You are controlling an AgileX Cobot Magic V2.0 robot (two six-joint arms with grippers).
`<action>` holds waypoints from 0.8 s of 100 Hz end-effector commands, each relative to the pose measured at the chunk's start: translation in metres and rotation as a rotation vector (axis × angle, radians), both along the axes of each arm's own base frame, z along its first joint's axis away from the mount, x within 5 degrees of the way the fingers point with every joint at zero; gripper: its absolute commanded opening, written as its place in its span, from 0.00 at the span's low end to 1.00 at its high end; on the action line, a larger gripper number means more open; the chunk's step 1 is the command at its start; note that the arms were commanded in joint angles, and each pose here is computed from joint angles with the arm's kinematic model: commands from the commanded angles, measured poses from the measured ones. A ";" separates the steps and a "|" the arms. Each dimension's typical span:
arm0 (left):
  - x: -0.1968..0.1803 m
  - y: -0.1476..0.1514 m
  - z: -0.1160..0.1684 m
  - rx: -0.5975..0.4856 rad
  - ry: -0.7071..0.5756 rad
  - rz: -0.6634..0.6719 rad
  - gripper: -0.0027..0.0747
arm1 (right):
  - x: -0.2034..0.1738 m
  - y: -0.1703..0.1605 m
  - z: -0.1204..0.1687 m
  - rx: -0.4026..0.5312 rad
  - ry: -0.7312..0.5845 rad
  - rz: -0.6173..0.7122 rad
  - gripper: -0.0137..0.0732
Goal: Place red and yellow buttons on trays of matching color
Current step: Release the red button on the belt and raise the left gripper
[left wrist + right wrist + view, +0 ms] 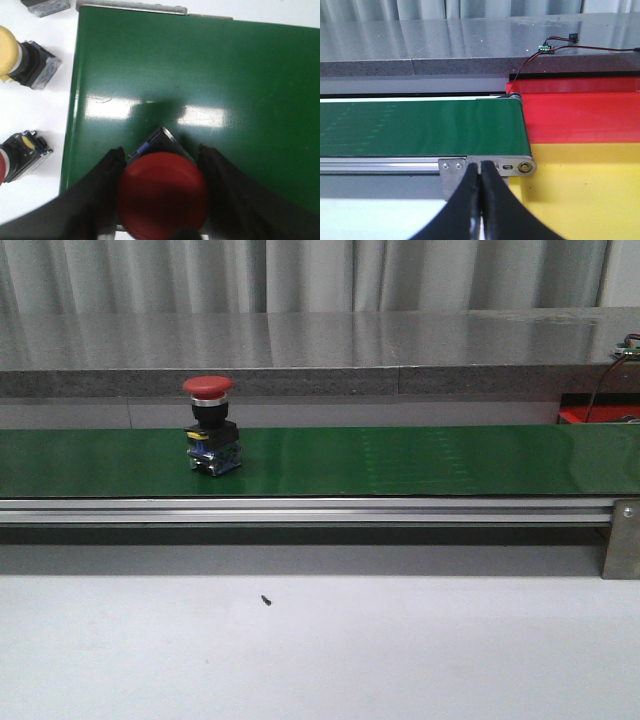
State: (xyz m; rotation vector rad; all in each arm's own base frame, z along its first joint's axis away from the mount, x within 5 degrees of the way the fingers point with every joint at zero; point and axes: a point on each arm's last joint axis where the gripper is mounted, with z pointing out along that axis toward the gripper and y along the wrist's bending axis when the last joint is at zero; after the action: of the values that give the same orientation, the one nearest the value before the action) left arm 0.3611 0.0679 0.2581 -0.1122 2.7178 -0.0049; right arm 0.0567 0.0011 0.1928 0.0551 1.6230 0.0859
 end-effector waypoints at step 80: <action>-0.031 -0.036 0.148 -0.013 -0.571 -0.098 0.76 | -0.002 0.000 0.015 -0.008 -0.122 0.003 0.08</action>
State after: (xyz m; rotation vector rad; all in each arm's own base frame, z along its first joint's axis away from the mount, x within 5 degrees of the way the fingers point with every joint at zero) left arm 0.3506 0.0436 0.3673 -0.0078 2.3437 -0.0894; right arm 0.0567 0.0011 0.1928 0.0551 1.6230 0.0859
